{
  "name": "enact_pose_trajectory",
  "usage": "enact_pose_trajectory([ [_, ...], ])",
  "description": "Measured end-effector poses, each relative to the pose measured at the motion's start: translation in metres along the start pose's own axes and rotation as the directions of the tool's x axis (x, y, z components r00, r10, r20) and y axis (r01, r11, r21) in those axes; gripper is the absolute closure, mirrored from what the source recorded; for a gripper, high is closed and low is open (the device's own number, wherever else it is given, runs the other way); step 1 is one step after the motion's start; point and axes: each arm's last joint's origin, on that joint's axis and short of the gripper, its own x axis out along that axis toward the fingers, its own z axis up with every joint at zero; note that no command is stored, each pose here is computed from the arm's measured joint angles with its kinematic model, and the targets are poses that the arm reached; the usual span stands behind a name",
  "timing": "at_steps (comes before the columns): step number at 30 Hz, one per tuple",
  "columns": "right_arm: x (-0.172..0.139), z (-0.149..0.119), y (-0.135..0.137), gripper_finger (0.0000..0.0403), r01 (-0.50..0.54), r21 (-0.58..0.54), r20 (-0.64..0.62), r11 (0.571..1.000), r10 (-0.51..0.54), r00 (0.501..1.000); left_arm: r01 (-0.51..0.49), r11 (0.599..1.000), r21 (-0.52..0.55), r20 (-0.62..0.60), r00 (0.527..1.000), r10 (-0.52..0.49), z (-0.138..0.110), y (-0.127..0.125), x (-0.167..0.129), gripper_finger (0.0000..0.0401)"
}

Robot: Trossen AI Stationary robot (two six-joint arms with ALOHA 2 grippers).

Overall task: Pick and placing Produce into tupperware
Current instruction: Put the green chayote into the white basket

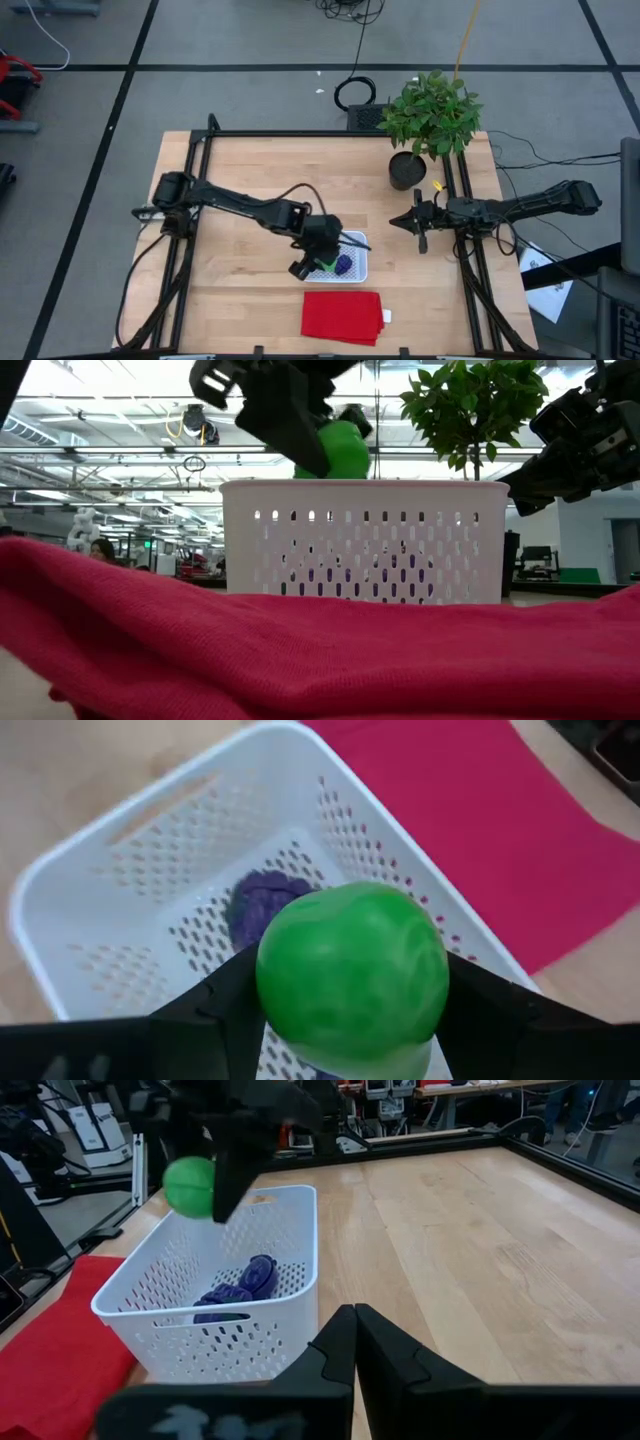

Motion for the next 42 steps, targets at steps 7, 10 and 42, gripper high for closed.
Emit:
enact_pose_trajectory([
  [7, 0.000, 0.000, 0.000, 0.0403, 0.000, 0.000, -0.001, 1.000, 0.000, 1.000, 0.106, 0.981, 0.161, -0.030, 0.994, -0.103, -0.002, 0.005, 0.019, 0.0171],
  [10, 0.000, 0.000, 0.000, 0.0403, 0.000, 0.000, 0.000, 1.000, 0.000, 1.000, 0.126, 0.963, 0.239, -0.056, 0.992, -0.116, -0.005, 0.003, 0.021, 0.0172],
  [42, 0.003, -0.004, -0.001, 0.0403, 0.012, -0.023, -0.038, 1.000, -0.013, 0.999, 0.172, 0.922, 0.348, -0.157, 0.980, -0.124, -0.029, 0.018, 0.050, 0.0176],
])
